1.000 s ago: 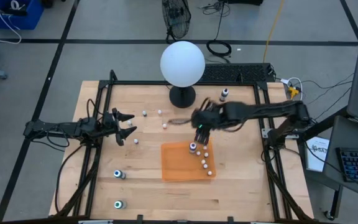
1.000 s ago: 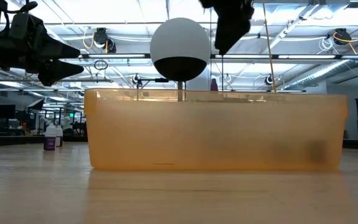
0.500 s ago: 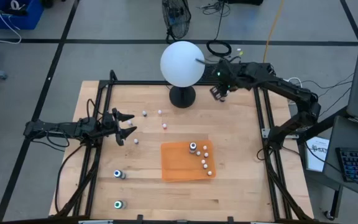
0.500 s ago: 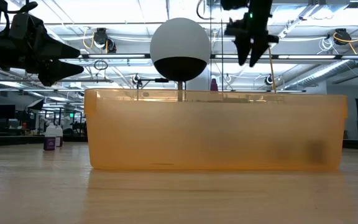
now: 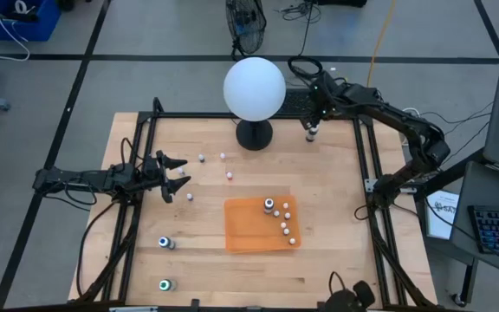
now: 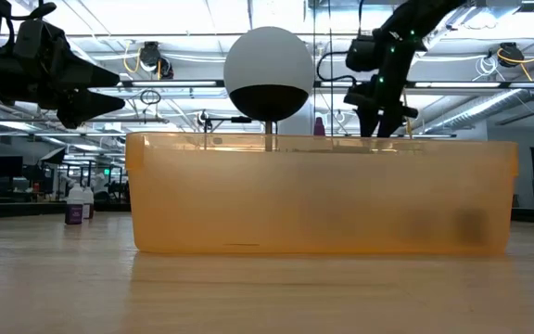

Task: Pick & Place food coloring
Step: Put the large black food coloring bottle into the orange container

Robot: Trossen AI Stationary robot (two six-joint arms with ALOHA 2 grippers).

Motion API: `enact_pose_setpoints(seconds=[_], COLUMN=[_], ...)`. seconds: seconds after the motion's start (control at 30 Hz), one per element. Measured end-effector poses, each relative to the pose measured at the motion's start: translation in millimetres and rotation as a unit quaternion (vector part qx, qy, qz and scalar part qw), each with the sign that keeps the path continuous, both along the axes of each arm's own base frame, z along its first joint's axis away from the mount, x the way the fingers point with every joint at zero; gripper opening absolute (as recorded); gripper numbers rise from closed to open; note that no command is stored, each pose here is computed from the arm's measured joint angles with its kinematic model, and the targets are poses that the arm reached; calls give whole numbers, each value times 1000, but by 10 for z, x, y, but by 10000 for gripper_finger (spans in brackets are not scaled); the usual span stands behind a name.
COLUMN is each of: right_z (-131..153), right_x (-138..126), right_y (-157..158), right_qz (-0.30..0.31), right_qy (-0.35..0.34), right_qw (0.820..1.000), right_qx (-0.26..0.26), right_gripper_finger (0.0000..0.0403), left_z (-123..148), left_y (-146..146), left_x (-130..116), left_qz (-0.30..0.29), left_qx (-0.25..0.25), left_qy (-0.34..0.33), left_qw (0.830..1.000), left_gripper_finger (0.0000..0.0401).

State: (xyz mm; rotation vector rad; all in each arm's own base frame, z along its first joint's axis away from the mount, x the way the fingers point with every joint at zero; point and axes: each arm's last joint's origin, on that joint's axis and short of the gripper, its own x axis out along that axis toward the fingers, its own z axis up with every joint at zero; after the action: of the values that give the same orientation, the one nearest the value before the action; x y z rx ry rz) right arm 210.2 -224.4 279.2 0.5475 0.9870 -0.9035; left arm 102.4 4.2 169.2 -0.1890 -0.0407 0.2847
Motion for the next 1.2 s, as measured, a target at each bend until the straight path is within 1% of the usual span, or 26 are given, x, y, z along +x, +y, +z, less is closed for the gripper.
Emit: enact_pose_setpoints(seconds=[0.17,0.27,0.4,0.53,0.77,1.03,1.2], right_z=[-19,-24,-63,-211,-519,-768,-823], right_x=[-65,-71,-69,-62,83,202,216], right_y=[-30,-22,-23,-49,-142,-208,-223], right_qz=[18,39,42,40,39,55,54], right_qy=[15,28,38,69,94,112,116], right_qw=[1000,999,998,995,991,987,986], right_qx=[7,5,17,54,89,103,108], right_gripper_finger=[210,210,210,210,210,210,210], left_z=[0,-1,1,-1,-1,0,-1], left_y=[0,0,0,0,0,0,0], left_x=[0,0,0,0,0,0,0], left_qz=[0,0,0,0,0,0,0], left_qx=[0,0,0,0,0,0,0], left_qy=[0,0,0,0,0,0,0], left_qw=[1000,1000,1000,1000,1000,1000,1000], left_gripper_finger=[310,310,310,310,310,310,310])
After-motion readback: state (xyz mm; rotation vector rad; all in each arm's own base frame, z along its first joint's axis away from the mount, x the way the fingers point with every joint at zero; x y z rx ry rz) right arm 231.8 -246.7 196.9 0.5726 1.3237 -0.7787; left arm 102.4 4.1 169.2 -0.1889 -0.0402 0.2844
